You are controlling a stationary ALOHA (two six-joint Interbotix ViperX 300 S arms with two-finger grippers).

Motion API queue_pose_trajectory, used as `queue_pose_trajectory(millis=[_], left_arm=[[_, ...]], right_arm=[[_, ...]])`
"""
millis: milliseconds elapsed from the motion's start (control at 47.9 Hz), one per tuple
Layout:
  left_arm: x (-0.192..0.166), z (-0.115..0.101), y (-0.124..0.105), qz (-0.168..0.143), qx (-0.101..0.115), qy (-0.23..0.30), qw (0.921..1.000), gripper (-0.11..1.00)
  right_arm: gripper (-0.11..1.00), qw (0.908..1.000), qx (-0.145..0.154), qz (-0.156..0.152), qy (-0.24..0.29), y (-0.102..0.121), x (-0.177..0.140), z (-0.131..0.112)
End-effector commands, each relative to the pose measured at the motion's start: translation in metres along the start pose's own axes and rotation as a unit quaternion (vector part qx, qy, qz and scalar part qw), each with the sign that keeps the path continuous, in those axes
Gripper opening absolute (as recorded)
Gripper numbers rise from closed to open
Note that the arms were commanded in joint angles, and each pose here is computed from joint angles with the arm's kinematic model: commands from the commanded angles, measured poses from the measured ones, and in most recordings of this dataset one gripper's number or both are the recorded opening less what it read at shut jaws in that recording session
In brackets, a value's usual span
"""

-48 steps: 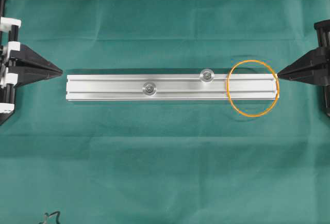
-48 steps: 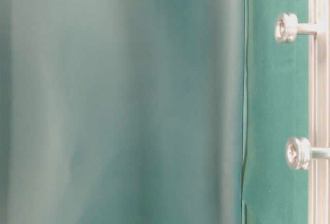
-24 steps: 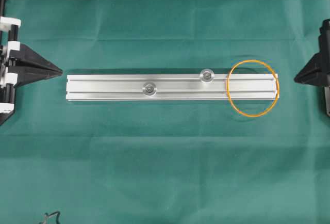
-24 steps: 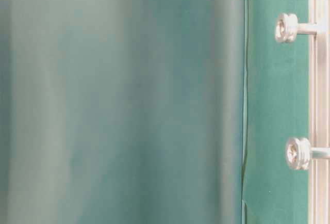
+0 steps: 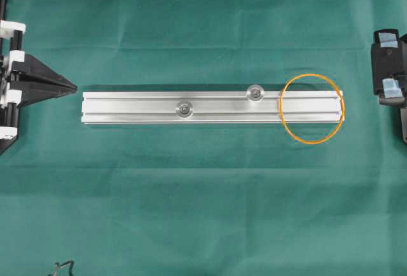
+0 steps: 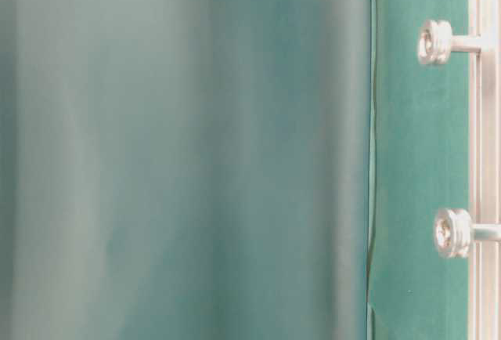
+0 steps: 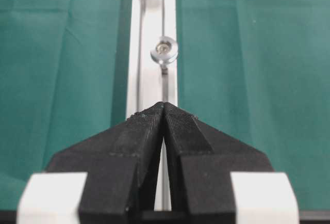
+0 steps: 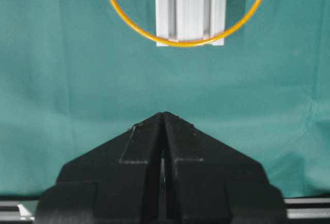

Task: Hook the rubber onto the shaft.
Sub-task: 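Open the right gripper and move it toward the orange rubber band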

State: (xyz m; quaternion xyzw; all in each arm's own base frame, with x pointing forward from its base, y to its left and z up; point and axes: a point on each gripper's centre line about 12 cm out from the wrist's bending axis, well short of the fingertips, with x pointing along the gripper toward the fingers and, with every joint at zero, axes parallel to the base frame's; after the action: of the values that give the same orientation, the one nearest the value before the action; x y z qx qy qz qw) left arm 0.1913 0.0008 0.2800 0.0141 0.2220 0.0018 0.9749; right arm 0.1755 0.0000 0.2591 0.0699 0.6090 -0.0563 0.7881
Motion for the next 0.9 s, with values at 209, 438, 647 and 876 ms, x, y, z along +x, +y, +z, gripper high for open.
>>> queue_pose_trajectory(millis=[209, 438, 647, 876], left_arm=[[-0.0024, 0.012, 0.0002, 0.0, 0.002, -0.015, 0.9999, 0.0], [-0.0024, 0.012, 0.0002, 0.0, 0.002, -0.015, 0.9999, 0.0], [-0.0022, 0.0124, 0.0001, 0.0, 0.001, -0.015, 0.9999, 0.0], [-0.0024, 0.013, 0.0001, 0.0, 0.001, -0.015, 0.9999, 0.0]], right_arm=[[0.03, 0.9999, 0.0, 0.003, -0.01, 0.0013, -0.0076, 0.005], [0.07, 1.0, 0.0, 0.001, -0.009, 0.001, -0.0076, 0.0049], [0.58, 0.9999, -0.001, 0.0, -0.01, 0.0004, -0.0076, 0.0051], [1.0, 0.9999, -0.005, -0.006, -0.012, -0.0007, -0.0076, 0.0055]])
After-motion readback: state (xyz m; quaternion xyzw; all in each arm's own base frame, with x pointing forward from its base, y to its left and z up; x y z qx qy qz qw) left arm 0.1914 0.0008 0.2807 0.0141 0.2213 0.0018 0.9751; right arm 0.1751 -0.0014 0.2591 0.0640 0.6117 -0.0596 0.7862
